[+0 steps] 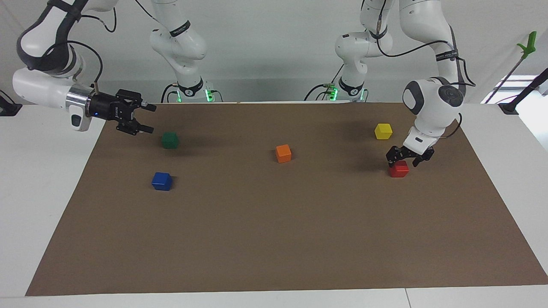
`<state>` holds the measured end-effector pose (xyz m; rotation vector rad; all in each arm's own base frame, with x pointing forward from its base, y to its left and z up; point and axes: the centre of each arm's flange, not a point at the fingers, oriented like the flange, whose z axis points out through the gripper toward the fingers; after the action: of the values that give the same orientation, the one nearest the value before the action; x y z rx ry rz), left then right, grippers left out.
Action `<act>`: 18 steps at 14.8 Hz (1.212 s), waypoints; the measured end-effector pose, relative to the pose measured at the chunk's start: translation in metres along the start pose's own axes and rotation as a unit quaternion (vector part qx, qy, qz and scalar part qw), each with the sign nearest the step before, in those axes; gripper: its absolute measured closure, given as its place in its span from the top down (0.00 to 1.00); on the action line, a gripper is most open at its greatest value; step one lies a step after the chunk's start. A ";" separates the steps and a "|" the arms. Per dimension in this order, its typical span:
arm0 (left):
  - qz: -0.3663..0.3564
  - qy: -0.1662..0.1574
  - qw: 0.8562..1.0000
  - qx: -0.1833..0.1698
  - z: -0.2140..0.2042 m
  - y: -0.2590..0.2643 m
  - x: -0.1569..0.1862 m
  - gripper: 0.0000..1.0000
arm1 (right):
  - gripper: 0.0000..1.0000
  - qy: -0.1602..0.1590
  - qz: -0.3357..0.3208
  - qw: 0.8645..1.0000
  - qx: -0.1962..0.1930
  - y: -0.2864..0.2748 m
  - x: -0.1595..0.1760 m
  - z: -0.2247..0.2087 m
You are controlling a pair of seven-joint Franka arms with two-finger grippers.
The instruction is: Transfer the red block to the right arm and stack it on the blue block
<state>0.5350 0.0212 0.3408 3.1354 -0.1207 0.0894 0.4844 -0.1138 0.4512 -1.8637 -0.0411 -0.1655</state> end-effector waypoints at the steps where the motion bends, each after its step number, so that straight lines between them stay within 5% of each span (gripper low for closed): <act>1: 0.000 0.002 1.000 0.000 0.004 0.000 -0.002 1.00 | 1.00 0.005 0.004 1.000 0.022 0.002 0.000 0.005; 9: 0.000 0.003 1.000 0.001 0.013 0.001 -0.007 1.00 | 1.00 0.024 0.044 0.985 0.163 0.000 -0.001 0.081; 12: 0.000 0.003 1.000 0.001 0.016 0.001 -0.007 0.89 | 1.00 0.033 0.063 0.975 0.211 0.002 -0.004 0.109; 15: 0.001 0.003 1.000 0.001 0.015 0.001 -0.006 0.55 | 1.00 0.031 0.078 0.957 0.277 0.006 -0.002 0.141; 18: 0.000 -0.008 1.000 -0.001 0.000 0.000 0.003 0.55 | 1.00 0.031 0.091 0.942 0.321 0.010 0.003 0.185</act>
<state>0.5381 0.0212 0.3408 3.1348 -0.1200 0.0641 0.5054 0.0594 0.3891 -1.2011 0.1094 -0.0681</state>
